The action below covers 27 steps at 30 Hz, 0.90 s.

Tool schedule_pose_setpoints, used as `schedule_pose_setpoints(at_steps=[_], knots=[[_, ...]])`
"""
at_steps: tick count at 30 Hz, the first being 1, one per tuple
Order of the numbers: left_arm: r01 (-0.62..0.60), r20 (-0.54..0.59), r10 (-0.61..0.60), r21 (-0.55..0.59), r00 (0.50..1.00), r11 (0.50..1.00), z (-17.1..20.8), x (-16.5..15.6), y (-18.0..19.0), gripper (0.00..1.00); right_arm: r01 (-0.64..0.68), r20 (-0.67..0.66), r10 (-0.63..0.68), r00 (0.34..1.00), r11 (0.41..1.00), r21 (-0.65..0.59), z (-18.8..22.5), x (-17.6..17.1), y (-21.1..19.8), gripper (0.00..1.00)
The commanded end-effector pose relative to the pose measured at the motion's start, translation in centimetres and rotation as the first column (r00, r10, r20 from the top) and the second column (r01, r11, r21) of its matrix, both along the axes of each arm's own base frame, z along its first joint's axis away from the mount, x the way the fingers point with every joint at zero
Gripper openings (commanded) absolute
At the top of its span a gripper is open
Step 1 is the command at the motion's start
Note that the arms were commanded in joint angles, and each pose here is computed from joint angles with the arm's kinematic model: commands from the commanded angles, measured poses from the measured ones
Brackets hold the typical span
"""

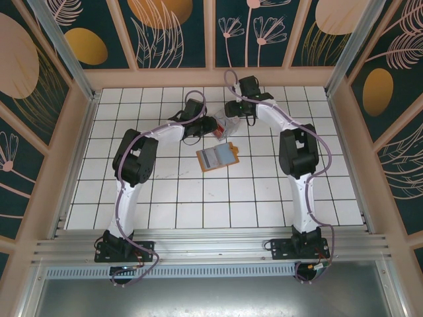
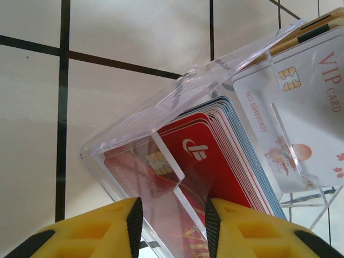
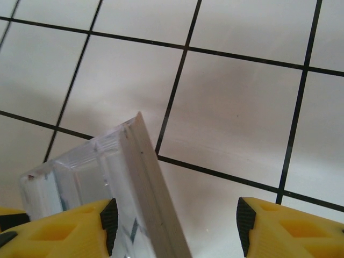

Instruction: Put the credit cards into the card holder

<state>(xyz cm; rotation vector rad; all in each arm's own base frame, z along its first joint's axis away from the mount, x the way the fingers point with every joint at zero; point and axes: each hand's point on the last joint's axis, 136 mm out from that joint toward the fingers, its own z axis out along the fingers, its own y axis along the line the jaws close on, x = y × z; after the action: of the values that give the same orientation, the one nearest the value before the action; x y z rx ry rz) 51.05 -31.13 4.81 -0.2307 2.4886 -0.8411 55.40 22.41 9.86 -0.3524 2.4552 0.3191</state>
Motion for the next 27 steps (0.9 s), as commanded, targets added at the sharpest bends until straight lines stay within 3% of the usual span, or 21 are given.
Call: schedule_pose_setpoints(at_steps=[1, 9, 27], knots=[[0.007, -0.031, -0.006, 0.021, 0.999, 1.000, -1.9, 0.0, 0.4, 0.39, 0.000, -0.038, -0.002, 0.999, 0.998, -0.055, -1.5, -0.1, -0.6, 0.62], [0.007, -0.056, -0.006, 0.025, 0.998, 1.000, -3.3, -0.7, 0.7, 0.39, 0.012, -0.052, -0.016, 0.999, 0.996, -0.085, -2.7, 0.0, -1.0, 0.62], [-0.009, -0.055, 0.010, 0.019, 0.998, 1.000, -3.4, -1.2, 1.5, 0.38, 0.093, 0.094, -0.089, 0.992, 0.995, -0.043, 3.6, 0.8, -2.6, 0.62]])
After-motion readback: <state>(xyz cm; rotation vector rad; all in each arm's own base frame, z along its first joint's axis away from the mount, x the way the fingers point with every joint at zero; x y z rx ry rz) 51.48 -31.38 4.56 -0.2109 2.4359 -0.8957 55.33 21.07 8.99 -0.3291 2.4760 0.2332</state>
